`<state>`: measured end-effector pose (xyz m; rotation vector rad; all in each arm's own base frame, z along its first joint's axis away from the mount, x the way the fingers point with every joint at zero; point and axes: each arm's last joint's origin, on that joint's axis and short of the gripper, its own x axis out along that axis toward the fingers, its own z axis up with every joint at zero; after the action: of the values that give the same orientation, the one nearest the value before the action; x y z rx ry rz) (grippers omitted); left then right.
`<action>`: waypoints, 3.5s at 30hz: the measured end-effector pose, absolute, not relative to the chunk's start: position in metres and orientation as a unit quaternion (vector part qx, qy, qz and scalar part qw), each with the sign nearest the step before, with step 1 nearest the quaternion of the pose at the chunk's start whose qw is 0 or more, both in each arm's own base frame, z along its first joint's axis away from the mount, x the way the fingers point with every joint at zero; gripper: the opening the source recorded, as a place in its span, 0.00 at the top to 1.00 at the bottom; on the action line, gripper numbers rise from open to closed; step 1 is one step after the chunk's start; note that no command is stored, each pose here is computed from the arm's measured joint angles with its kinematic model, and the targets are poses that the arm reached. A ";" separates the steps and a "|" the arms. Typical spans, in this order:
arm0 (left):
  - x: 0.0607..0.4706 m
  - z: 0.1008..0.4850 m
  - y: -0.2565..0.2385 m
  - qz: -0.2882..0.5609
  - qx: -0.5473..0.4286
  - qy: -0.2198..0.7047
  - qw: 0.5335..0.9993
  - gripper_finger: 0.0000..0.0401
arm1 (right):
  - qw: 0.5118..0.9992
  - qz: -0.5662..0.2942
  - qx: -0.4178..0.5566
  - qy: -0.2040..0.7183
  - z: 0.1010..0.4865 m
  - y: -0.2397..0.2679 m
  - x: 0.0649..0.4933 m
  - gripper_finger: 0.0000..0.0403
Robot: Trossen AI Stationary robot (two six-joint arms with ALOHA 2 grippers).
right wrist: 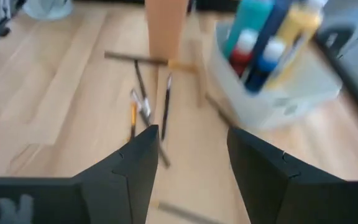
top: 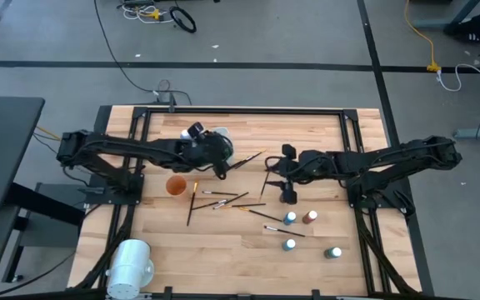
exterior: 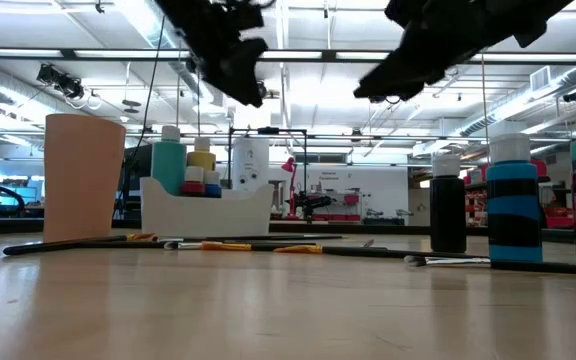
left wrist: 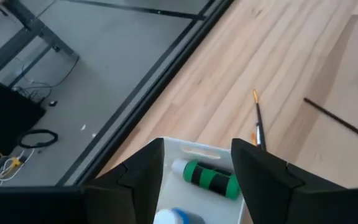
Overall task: Pick & Place Paint Supplies
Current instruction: Put the black silver paint bottle into the white bin, then adjust the white bin
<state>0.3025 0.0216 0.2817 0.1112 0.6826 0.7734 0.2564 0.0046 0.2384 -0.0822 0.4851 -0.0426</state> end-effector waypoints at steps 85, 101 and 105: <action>0.169 0.305 0.029 0.409 0.039 0.233 0.882 0.51 | 0.927 -0.026 -0.148 0.343 0.185 -0.169 0.465 0.70; 0.169 0.305 0.029 0.410 0.035 0.232 0.881 0.51 | 0.949 -0.013 -0.111 0.293 0.193 -0.171 0.469 0.55; 0.168 0.304 0.029 0.410 0.036 0.234 0.881 0.51 | 0.948 -0.042 -0.104 0.297 0.195 -0.171 0.469 0.53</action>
<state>0.1683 0.0286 0.3044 0.0747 0.4878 0.8542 0.4686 -0.1713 0.1948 -0.2123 0.6051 -0.0845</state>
